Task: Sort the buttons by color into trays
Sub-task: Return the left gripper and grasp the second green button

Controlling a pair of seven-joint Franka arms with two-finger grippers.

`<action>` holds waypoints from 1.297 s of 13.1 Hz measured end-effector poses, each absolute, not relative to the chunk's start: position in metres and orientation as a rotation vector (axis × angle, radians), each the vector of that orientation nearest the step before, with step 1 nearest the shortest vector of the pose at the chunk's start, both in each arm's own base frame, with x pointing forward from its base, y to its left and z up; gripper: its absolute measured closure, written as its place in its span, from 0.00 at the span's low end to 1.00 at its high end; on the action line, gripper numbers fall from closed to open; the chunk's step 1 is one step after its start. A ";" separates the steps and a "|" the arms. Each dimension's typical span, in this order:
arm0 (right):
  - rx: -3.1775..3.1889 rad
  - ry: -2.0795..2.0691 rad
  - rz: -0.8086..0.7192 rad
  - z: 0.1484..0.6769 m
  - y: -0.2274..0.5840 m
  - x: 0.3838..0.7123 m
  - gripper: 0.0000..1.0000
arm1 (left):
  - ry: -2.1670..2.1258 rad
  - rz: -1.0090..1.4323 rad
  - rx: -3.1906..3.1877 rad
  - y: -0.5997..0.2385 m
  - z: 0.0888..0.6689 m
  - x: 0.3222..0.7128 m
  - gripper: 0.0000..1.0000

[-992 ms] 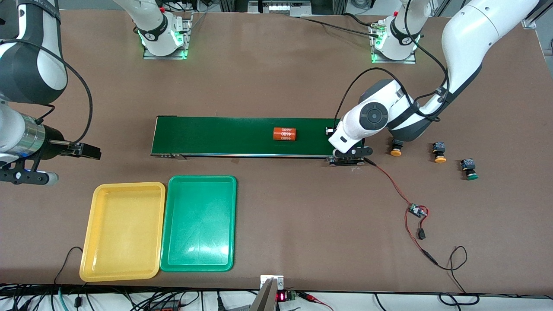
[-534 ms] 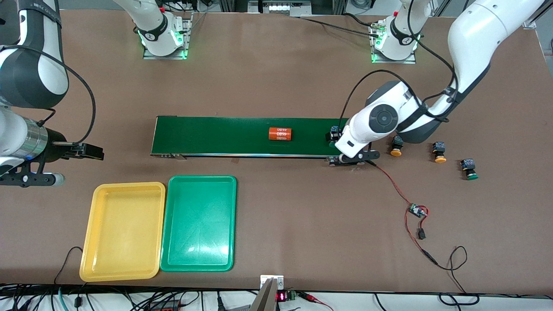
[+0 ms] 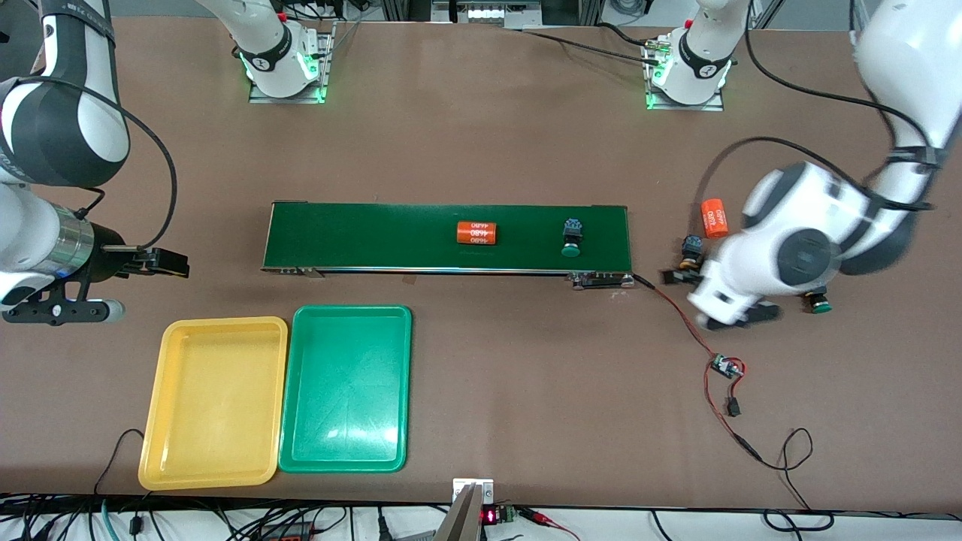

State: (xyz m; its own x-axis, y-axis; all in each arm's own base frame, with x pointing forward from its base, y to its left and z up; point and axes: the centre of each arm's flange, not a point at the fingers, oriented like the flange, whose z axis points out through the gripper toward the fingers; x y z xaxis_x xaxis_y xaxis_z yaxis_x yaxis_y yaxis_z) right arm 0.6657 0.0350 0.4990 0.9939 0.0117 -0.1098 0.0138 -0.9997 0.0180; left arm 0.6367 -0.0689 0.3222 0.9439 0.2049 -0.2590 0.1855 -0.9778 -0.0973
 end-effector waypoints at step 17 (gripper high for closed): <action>3.123 0.019 -0.172 0.499 0.036 0.666 0.00 | -0.058 0.441 -2.992 0.189 0.171 0.620 0.03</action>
State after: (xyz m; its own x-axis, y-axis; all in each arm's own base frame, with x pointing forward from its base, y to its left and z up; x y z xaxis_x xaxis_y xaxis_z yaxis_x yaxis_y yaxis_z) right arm 0.6657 0.0356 0.4987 0.9939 0.0117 -0.1098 0.0132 -0.9998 0.0132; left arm 0.6205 0.1892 0.1714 0.9569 0.0548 -0.2852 0.0209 -0.9925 -0.1204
